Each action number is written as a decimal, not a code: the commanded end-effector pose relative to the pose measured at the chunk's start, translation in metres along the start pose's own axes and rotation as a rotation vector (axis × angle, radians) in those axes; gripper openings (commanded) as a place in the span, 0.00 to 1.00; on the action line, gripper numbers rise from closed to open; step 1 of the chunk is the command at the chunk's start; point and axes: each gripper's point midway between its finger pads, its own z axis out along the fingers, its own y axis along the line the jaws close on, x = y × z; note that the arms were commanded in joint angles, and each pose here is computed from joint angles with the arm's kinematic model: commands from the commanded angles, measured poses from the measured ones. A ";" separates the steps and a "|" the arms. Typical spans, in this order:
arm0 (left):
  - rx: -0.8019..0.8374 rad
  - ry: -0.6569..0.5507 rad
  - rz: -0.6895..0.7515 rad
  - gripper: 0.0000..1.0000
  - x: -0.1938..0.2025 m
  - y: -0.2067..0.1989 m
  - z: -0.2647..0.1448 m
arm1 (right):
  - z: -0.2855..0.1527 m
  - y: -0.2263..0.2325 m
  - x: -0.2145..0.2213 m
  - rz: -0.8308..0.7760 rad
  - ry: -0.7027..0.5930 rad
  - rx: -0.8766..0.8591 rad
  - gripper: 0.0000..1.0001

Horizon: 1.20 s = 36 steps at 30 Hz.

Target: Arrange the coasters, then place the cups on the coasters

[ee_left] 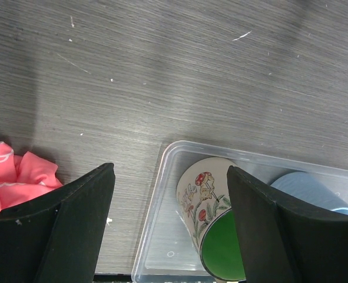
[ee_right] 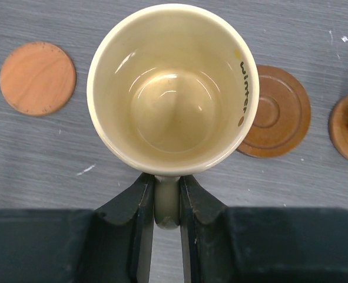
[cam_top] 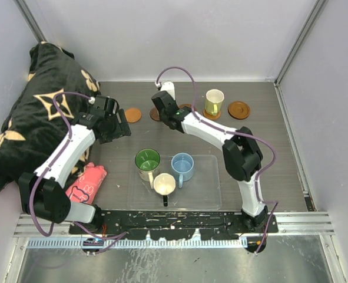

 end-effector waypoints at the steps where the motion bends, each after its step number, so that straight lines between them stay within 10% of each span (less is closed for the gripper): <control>1: 0.021 -0.056 -0.022 0.79 -0.012 -0.003 -0.008 | -0.002 0.018 -0.074 0.106 -0.204 -0.060 0.01; 36: 0.014 -0.039 -0.020 0.79 -0.007 -0.001 -0.005 | 0.053 0.046 -0.067 0.164 -0.221 -0.070 0.01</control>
